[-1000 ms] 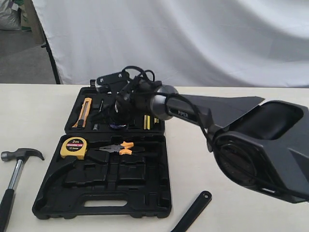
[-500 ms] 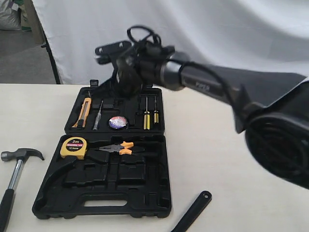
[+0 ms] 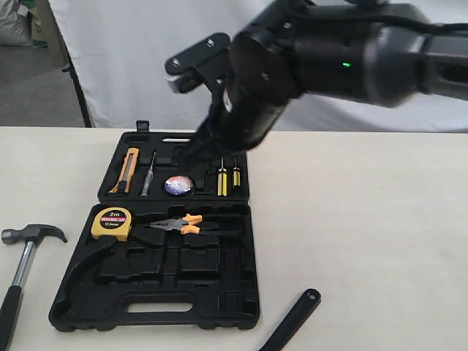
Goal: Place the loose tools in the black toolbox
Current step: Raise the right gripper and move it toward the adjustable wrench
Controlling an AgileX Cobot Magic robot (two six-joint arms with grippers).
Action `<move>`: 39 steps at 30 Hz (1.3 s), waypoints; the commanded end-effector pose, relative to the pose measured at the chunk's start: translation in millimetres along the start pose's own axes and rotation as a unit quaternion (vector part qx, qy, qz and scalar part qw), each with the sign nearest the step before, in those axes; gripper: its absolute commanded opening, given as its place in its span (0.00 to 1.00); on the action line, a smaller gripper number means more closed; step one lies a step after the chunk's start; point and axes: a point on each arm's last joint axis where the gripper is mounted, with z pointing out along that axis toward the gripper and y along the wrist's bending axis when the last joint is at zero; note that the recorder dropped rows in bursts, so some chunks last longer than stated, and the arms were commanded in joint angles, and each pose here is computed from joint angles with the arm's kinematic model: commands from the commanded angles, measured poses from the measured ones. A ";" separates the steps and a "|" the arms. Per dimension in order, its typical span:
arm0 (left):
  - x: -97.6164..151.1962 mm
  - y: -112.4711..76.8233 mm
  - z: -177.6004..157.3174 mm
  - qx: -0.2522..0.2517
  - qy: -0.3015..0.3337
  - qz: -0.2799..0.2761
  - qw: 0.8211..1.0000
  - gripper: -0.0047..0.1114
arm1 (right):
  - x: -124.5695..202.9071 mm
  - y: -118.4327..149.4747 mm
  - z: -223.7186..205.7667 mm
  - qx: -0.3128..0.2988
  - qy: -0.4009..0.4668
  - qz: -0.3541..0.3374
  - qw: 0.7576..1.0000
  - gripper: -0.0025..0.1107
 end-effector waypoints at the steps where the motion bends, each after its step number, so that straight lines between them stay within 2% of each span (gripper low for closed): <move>1: 0.9 0.0 0.0 -0.001 0.000 -0.008 1.000 0.05 | 55.0 -4.7 -36.7 -0.008 0.015 -0.048 0.999 0.02; 6: 0.9 0.0 0.0 -0.001 0.000 -0.008 1.000 0.05 | 126.9 5.0 -52.4 -0.059 0.071 -0.082 0.992 0.02; 8: 0.9 0.0 0.0 -0.001 0.000 -0.008 1.000 0.05 | 143.2 13.2 -51.0 -0.085 0.071 -0.141 0.984 0.02; 11: 0.9 0.0 0.0 -0.001 0.000 -0.008 1.000 0.05 | 153.2 30.6 -45.7 -0.108 0.064 -0.242 0.962 0.02; 16: 0.9 0.0 0.0 -0.001 0.000 -0.008 1.000 0.05 | 154.1 65.5 -35.5 -0.128 0.048 -0.314 0.939 0.03; 18: 0.9 0.0 0.0 -0.001 0.000 -0.008 1.000 0.05 | 157.2 77.9 -31.0 -0.133 0.055 -0.342 0.929 0.09; 20: 0.9 0.0 0.0 -0.001 0.000 -0.008 1.000 0.05 | 160.6 84.3 -22.3 -0.132 0.070 -0.341 0.928 0.19; 23: 0.9 0.0 0.0 -0.001 0.000 -0.008 1.000 0.05 | 165.9 90.0 -7.3 -0.135 0.090 -0.333 0.929 0.41; 26: 0.9 0.0 0.0 -0.001 0.000 -0.008 1.000 0.05 | 170.1 95.2 2.7 -0.144 0.102 -0.324 0.929 0.58; 30: 0.9 0.0 0.0 -0.001 0.000 -0.008 1.000 0.05 | 170.8 99.2 5.9 -0.157 0.107 -0.311 0.931 0.60; 39: 0.9 0.0 0.0 -0.001 0.000 -0.008 1.000 0.05 | 174.9 107.8 6.9 -0.212 0.108 -0.320 0.917 0.60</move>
